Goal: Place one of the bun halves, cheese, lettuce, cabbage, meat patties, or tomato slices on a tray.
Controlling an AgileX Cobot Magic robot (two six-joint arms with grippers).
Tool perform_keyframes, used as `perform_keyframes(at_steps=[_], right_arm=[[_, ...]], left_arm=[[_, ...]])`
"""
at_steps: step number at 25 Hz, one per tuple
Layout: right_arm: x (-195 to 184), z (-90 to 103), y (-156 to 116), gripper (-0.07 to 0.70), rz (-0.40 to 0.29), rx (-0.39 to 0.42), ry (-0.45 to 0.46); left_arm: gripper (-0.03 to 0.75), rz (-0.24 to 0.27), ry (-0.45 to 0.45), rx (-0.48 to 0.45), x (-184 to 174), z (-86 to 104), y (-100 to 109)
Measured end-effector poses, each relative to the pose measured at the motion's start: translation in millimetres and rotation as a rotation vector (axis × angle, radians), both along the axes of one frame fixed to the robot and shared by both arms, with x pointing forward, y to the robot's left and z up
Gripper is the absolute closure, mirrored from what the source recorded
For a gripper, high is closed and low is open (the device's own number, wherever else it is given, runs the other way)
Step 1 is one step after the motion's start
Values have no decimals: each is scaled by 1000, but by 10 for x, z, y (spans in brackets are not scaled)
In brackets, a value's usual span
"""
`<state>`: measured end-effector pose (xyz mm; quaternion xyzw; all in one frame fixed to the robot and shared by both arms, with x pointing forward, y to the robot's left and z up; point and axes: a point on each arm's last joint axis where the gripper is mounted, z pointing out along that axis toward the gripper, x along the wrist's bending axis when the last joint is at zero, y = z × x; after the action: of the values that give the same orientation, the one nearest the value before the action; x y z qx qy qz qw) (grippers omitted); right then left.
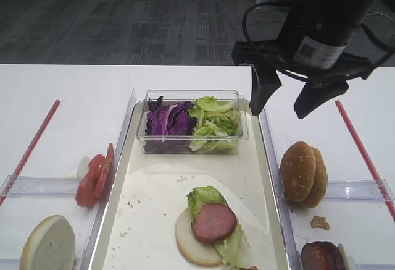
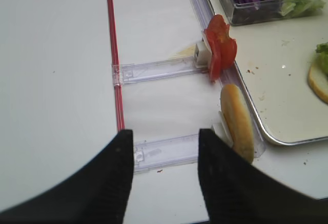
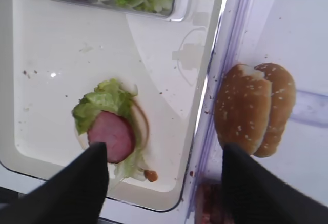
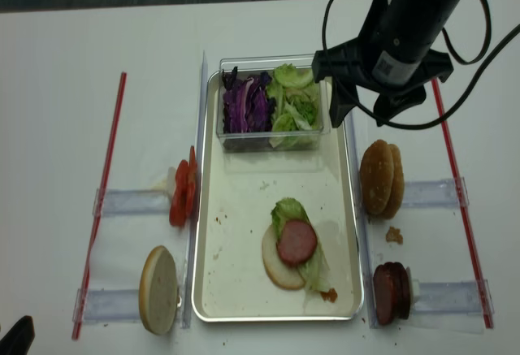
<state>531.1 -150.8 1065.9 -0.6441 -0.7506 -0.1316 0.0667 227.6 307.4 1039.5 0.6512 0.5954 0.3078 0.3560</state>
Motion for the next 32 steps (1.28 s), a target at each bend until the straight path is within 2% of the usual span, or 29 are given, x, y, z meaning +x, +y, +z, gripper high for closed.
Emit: perform_keyframes(at_steps=[8, 11, 18, 22, 29, 32], right_arm=[[25, -6, -86, 141, 14, -89, -34], [74, -6, -198, 151, -18, -89, -31], [277, -8, -850, 175, -150, -114, -42], [320, -10, -1134, 176, -190, -136, -49], [327, -15, -1234, 177, -128, -195, -69], [327, -16, -1239, 177, -122, -201, -71]], left_arm=[[429, 0, 0, 0, 0, 0, 0], [429, 0, 0, 0, 0, 0, 0], [429, 0, 0, 0, 0, 0, 0], [429, 0, 0, 0, 0, 0, 0], [429, 0, 0, 0, 0, 0, 0], [429, 0, 0, 0, 0, 0, 0]])
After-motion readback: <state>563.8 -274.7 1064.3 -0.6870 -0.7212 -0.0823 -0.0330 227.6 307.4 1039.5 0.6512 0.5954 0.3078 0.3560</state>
